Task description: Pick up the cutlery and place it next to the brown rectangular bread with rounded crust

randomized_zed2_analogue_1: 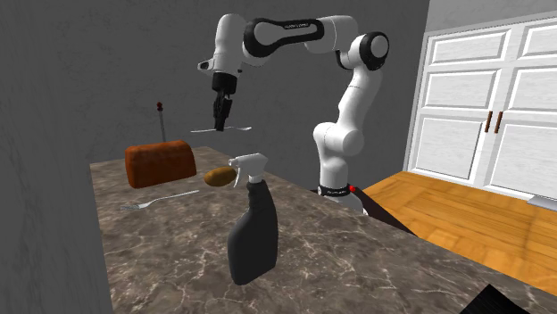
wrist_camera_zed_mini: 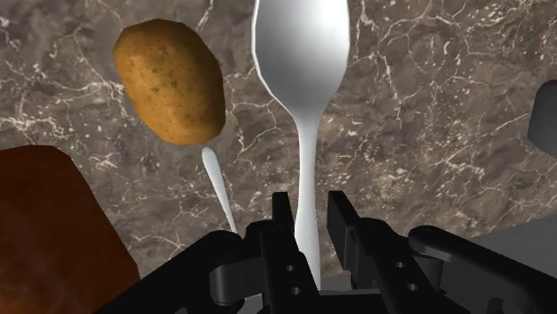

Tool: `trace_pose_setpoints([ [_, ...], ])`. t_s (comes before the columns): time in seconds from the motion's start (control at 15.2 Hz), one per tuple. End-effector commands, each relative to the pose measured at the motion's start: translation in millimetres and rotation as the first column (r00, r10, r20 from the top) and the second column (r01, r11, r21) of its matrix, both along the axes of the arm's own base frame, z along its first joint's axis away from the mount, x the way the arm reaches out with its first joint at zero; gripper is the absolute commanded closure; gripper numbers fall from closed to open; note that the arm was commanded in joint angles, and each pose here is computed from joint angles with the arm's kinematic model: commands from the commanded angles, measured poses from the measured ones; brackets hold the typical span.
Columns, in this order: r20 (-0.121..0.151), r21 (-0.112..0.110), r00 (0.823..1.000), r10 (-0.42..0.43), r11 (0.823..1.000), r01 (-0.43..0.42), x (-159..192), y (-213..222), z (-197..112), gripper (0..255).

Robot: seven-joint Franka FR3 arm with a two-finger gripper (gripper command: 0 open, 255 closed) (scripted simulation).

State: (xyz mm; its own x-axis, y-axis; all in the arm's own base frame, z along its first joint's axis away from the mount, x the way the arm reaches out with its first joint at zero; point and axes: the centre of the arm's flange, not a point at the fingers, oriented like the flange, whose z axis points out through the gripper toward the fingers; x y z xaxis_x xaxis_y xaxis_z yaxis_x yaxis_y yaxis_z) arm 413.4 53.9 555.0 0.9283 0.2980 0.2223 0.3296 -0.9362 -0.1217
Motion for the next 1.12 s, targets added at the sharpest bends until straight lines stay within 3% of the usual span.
trace_pose_setpoints([
  [0.0, 0.0, -0.001, 1.0, 0.0, 1.0, 0.0, 24, -14, -2, 255],
  [0.66, 0.0, -0.001, 1.0, 0.0, 1.0, 0.0, 137, -83, -2, 255],
  [1.06, 0.0, -0.001, 1.0, 0.0, 1.0, 0.0, 137, -83, -33, 255],
])
